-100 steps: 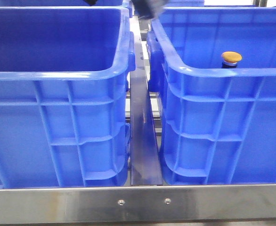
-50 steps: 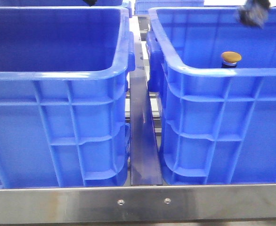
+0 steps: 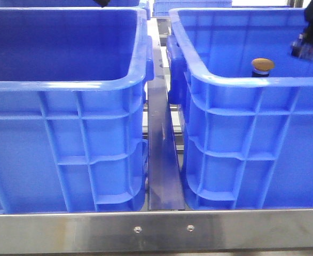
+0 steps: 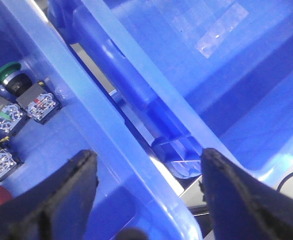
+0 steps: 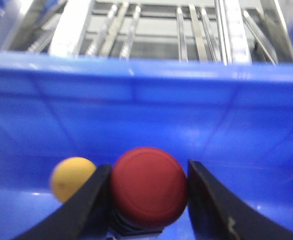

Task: Pick red and yellow buttons and place in box
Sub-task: 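Lower the red button beside the yellow one and open the right gripper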

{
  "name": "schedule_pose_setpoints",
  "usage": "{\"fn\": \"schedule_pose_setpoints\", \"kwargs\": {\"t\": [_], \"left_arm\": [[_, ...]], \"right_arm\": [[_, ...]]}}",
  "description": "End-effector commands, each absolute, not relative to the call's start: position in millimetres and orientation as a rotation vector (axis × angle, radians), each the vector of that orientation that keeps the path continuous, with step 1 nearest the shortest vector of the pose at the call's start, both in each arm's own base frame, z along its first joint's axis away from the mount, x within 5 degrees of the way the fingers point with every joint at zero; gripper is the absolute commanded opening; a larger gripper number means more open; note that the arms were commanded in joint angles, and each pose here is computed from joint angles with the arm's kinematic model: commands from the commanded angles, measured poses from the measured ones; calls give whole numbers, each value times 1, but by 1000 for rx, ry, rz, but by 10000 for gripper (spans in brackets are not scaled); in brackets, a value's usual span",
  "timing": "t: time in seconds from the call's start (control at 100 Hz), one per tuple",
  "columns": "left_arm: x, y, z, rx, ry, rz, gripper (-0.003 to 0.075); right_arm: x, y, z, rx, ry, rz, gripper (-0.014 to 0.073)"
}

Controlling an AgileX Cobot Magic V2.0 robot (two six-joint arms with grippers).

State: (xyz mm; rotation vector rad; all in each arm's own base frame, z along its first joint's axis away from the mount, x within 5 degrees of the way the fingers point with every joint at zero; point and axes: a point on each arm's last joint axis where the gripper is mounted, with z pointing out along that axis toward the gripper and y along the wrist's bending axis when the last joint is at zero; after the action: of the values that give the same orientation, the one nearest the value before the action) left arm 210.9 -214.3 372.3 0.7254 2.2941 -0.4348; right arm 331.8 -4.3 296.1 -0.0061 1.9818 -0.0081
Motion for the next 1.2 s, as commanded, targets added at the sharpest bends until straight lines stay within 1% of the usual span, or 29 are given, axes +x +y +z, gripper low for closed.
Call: {"fn": "schedule_pose_setpoints", "kwargs": {"t": [0.0, 0.11, 0.43, 0.66, 0.81, 0.88, 1.0, 1.05, 1.1, 1.19], "left_arm": [[206, -214, 394, 699, 2193, -503, 428], [206, -214, 394, 699, 2193, -503, 428], [206, -214, 394, 699, 2193, -503, 428], [206, -214, 394, 698, 2193, -505, 428], [206, -214, 394, 698, 2193, -505, 428], [206, -214, 394, 698, 2193, -505, 428], [206, -214, 394, 698, 2193, -505, 428], [206, -214, 394, 698, 2193, -505, 428], [206, -214, 394, 698, 2193, -505, 428], [206, -214, 394, 698, 2193, -505, 428]], "right_arm": [[341, -11, 311, 29, 1869, -72, 201], [354, -16, 297, 58, 1852, -121, 201], [374, -23, 267, 94, 1846, -195, 201], [380, -26, 259, 112, 1816, -236, 201], [381, -26, 254, 109, 1834, -233, 209], [381, -25, 251, 103, 1854, -223, 258], [381, -24, 250, 97, 1873, -212, 427], [381, -24, 250, 97, 1874, -211, 471], [381, -24, 250, 97, 1873, -212, 489], [379, -24, 255, 108, 1861, -207, 489]]}}
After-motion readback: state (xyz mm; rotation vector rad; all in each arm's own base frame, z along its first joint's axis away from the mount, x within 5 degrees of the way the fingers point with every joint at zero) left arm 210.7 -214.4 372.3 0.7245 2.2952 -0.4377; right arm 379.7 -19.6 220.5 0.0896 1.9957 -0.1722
